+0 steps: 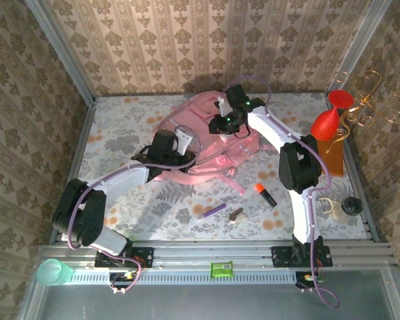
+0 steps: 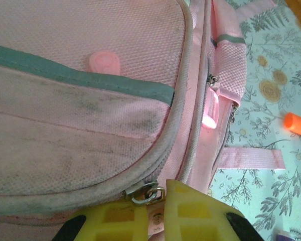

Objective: Pack the student bag

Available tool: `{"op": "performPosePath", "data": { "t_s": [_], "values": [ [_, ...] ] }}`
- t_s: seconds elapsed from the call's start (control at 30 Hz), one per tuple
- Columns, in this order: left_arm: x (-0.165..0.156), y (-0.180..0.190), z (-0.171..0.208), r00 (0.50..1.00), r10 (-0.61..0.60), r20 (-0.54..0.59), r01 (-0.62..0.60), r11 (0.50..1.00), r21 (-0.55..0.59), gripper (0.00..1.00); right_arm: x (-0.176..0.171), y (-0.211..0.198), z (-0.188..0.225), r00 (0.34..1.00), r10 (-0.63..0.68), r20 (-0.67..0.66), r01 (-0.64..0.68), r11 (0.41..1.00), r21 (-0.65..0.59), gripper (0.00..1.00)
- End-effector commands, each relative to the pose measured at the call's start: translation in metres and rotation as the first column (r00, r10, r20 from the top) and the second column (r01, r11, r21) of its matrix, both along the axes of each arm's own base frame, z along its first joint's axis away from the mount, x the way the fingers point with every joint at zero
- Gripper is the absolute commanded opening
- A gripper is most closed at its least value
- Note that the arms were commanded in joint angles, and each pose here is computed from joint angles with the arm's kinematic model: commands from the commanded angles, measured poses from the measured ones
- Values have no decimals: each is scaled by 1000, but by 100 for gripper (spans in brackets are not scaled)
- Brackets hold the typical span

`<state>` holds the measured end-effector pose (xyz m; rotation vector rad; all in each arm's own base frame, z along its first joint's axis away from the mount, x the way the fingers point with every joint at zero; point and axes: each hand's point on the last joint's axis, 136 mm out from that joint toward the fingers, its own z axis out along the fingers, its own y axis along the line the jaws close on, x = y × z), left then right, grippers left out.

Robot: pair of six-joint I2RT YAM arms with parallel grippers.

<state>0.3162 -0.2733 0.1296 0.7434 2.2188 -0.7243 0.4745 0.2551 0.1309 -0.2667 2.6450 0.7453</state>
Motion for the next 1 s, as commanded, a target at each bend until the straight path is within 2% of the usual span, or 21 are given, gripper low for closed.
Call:
{"op": "performPosePath", "data": {
  "t_s": [0.0, 0.07, 0.2, 0.33, 0.47, 0.53, 0.57, 0.63, 0.7, 0.77, 0.87, 0.97],
  "values": [
    [-1, -4, 3, 1000, -7, -12, 7, 1000, -11, 0, -4, -18, 26, 994, -73, 80, 74, 997, -18, 42],
    [-1, -3, 2, 1000, -2, -5, 2, 1000, -12, 0, -15, -18, 27, 992, -102, 73, 101, 995, 26, 50],
    [-6, -2, -2, 1000, -6, -3, 6, 1000, -11, 0, -33, 0, 32, 989, -135, 59, 122, 974, 188, 67],
    [-9, -3, -4, 1000, -14, -1, 14, 1000, -1, 0, -42, 19, 31, 988, -151, 19, 137, 940, 311, 71],
    [-10, -4, -5, 1000, -18, 5, 18, 1000, 12, 0, -42, 37, 21, 988, -153, -33, 154, 919, 363, 70],
    [-10, -3, -6, 1000, -15, 7, 15, 1000, 20, 0, -41, 42, 13, 984, -166, -58, 175, 917, 358, 65],
    [-11, -2, -7, 1000, -14, 9, 14, 1000, 28, 0, -39, 41, 9, 980, -186, -66, 197, 916, 351, 59],
    [-12, 3, -10, 1000, -3, 20, 1, 998, 60, 0, -35, 35, 4, 972, -225, -69, 235, 911, 339, 38],
    [-8, 21, -17, 998, 49, 42, -54, 987, 152, 0, -30, 20, 1, 960, -275, -51, 277, 909, 311, 15],
    [-4, 43, -22, 992, 102, 75, -119, 959, 257, 0, -27, 5, 0, 953, -304, -22, 298, 915, 273, 0],
    [3, 69, -19, 979, 153, 133, -191, 919, 345, 0, -26, -7, -3, 957, -291, 1, 283, 932, 228, 0],
    [11, 85, -10, 967, 198, 161, -242, 909, 340, 0, -25, -16, -6, 966, -257, 20, 249, 949, 193, 0]
  ]
}}
